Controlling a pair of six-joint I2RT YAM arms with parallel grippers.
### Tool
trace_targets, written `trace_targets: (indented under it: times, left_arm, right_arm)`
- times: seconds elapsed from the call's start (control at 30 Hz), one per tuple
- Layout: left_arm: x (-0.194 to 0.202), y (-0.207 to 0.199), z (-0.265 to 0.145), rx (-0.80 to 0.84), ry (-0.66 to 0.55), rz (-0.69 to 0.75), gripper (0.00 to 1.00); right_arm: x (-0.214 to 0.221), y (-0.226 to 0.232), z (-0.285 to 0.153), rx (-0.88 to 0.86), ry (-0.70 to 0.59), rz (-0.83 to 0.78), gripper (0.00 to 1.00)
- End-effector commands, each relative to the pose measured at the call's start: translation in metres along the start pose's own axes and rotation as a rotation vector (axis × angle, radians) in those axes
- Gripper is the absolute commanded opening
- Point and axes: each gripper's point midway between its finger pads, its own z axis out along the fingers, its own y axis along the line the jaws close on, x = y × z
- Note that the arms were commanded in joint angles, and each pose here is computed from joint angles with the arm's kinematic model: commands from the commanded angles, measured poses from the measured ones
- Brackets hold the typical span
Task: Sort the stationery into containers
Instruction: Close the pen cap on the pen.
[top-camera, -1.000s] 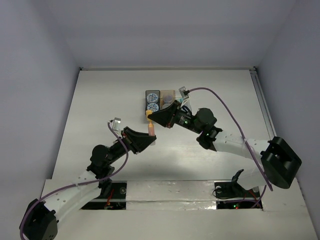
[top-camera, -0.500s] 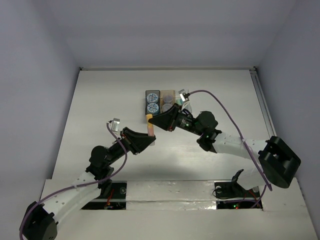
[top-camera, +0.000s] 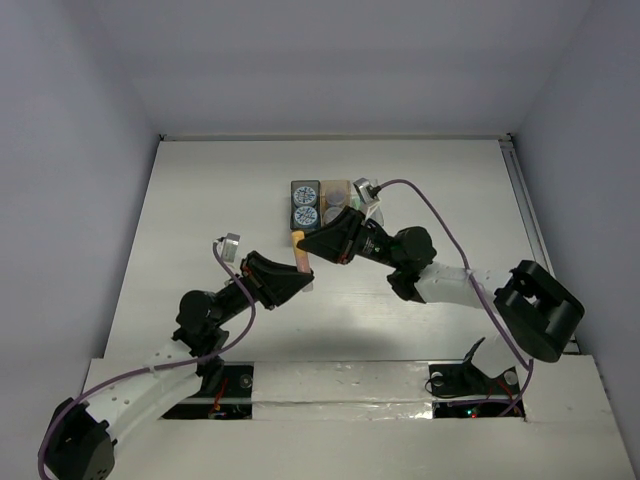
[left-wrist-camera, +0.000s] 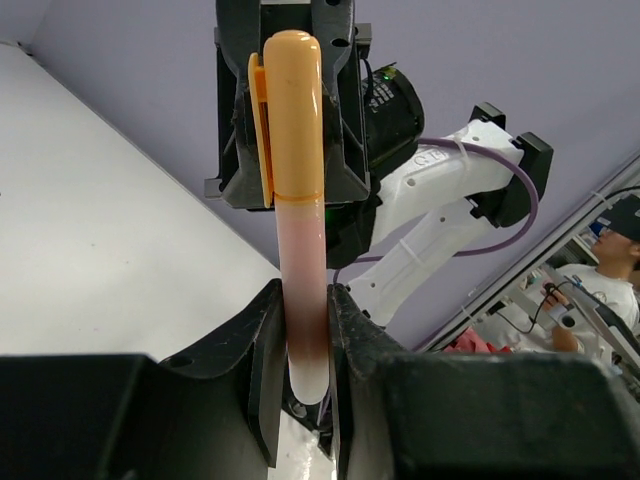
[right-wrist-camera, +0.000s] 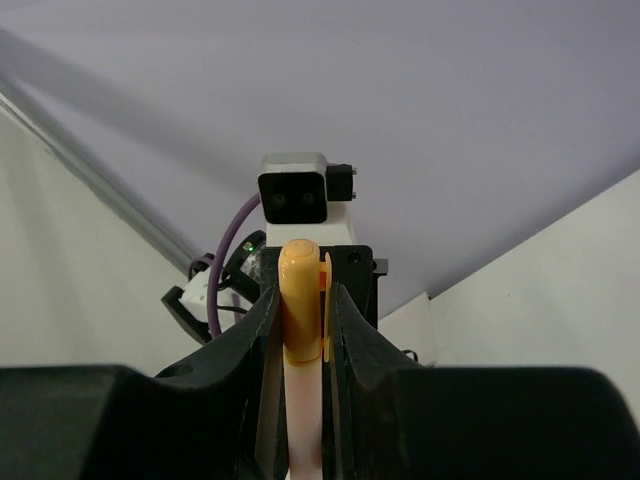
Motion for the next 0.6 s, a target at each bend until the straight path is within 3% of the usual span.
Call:
trace_targets:
  times: [0.0, 0.23, 0.57]
  left_arm:
    - [-0.048, -0.067, 0.008, 0.212, -0.133, 0.089, 0.0]
    - [-0.054, -0.071, 0.007, 0.206, -0.152, 0.095, 0.0]
    - [-0.077, -0.076, 0.02, 0.149, -0.176, 0.182, 0.0]
  right_arm:
    - [0.02, 0.023, -0.006, -0.13, 0.089, -0.003, 0.0]
    - [0.025, 0.028, -0.009, -0.128, 0.136, -0.008, 0.0]
    - [0.056, -0.009, -0.025, 0.078, 0.261, 0.016, 0.0]
